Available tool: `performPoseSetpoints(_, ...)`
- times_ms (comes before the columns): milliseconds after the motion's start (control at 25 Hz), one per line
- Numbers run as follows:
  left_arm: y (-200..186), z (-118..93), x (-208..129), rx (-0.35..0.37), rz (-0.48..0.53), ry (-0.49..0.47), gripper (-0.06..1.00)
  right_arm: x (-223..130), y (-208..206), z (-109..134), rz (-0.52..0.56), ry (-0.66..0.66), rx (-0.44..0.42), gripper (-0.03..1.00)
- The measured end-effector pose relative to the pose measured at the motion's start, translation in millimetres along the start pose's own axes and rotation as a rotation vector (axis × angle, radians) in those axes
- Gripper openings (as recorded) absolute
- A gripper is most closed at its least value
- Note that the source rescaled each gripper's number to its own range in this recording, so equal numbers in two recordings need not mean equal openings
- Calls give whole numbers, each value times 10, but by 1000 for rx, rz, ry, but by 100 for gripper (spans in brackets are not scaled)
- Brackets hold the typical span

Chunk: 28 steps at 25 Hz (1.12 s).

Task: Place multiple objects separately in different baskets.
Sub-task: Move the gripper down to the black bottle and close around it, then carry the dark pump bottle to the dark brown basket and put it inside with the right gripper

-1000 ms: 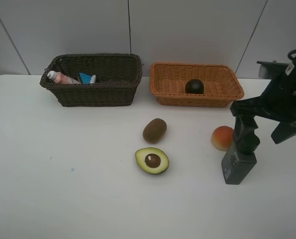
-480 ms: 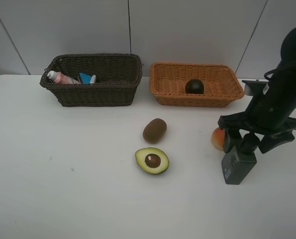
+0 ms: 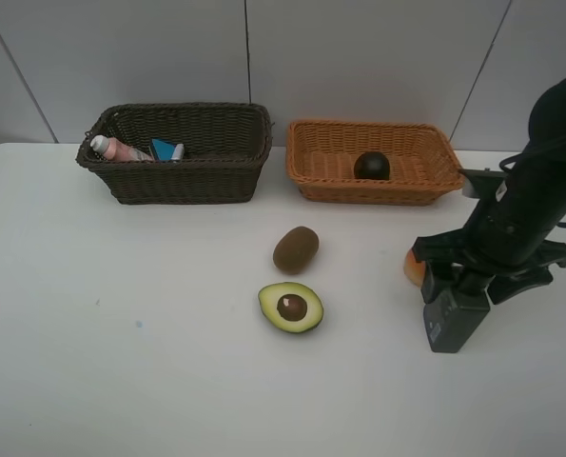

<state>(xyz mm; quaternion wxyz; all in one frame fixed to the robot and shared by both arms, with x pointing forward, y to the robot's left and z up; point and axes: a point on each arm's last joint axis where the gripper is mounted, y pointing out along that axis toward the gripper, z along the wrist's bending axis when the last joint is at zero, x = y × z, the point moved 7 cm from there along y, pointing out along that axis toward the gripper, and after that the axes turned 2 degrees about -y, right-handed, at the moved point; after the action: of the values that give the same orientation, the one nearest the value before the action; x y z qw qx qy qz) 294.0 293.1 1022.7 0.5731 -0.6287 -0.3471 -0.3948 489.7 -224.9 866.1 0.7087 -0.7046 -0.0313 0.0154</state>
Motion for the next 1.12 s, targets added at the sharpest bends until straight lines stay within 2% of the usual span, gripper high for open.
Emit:
performPoseSetpoints(80,0,0,0,0,0,0,100,-2,0,0,1,0,0,87)
performPoseSetpoints(120,0,0,0,0,0,0,100,-5,0,-1,3,0,-1,74)
performPoseSetpoints(160,0,0,0,0,0,0,100,-11,0,-2,7,0,-1,59)
performPoseSetpoints(280,0,0,0,0,0,0,100,-37,-1,17,23,12,8,0)
performPoseSetpoints(600,0,0,0,0,0,0,100,-63,-27,8,33,9,4,2)
performPoseSetpoints(760,0,0,0,0,0,0,100,-64,-247,-11,27,-4,-6,2)
performPoseSetpoints(960,0,0,0,0,0,0,100,368,-817,107,-153,-60,26,2)
performPoseSetpoints(1120,0,0,0,0,0,0,100,802,-1122,402,-291,-149,63,2)
